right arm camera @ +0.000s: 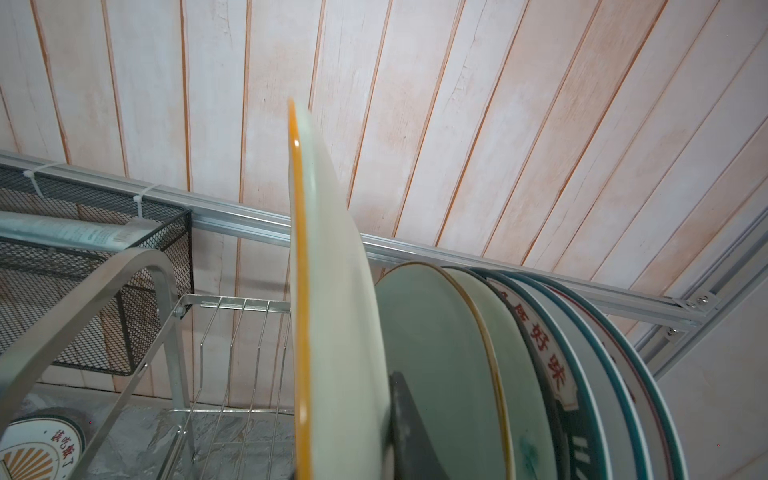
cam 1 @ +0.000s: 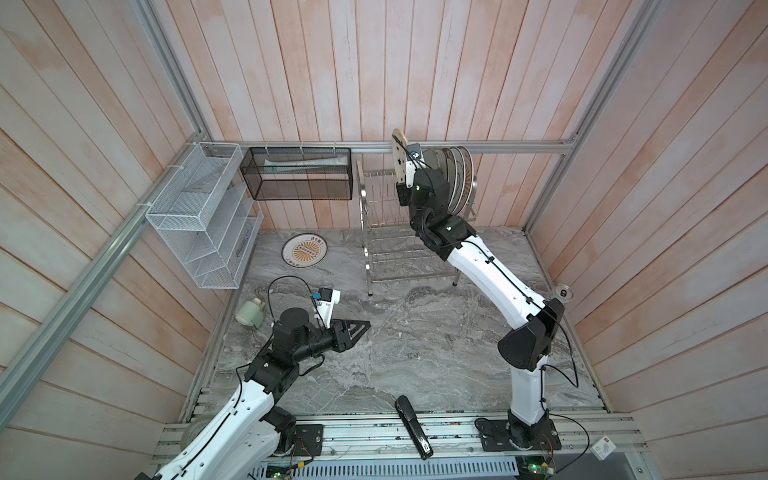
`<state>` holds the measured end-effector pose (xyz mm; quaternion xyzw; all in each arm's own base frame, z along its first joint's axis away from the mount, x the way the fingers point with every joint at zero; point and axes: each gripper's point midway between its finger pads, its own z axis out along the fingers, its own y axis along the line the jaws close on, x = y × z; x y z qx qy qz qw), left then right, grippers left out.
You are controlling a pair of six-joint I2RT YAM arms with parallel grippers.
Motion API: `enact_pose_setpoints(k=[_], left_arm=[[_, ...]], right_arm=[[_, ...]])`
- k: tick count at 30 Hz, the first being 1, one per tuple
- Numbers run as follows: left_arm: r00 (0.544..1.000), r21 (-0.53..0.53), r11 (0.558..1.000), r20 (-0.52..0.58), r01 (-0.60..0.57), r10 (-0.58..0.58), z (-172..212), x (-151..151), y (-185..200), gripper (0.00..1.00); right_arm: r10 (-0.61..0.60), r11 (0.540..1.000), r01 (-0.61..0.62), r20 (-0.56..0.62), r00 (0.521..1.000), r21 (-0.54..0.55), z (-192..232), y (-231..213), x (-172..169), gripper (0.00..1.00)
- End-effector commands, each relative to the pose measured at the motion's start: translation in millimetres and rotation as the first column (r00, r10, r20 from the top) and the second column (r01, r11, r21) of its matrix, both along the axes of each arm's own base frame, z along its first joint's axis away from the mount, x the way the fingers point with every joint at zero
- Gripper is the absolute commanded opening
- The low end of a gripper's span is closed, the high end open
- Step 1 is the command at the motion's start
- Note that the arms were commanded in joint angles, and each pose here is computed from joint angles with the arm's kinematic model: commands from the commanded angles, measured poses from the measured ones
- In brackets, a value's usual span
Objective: Load the plates into the dish rack
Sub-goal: 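Lower the star plate into the rack slot beside the other plates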
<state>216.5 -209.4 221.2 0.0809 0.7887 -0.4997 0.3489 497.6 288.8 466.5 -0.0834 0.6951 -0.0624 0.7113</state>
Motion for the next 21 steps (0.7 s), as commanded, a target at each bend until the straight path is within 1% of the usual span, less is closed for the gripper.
enact_pose_setpoints(k=[1,10,21], left_arm=[[1.0,-0.007,1.0,0.015,0.01,-0.01,-1,-3,-1,0.5],[1.0,-0.002,1.0,0.017,0.009,-0.009,1,-6,1,0.5],[1.0,-0.002,1.0,0.018,0.007,-0.007,1,-7,2,0.5]], right_arm=[[-0.042,0.986,0.013,0.174,0.984,0.164,67,-21,-23,0.0],[-0.066,0.986,0.038,0.167,0.984,0.162,55,-25,-23,0.0],[-0.081,0.984,0.05,0.175,0.981,0.173,58,-32,-27,0.0]])
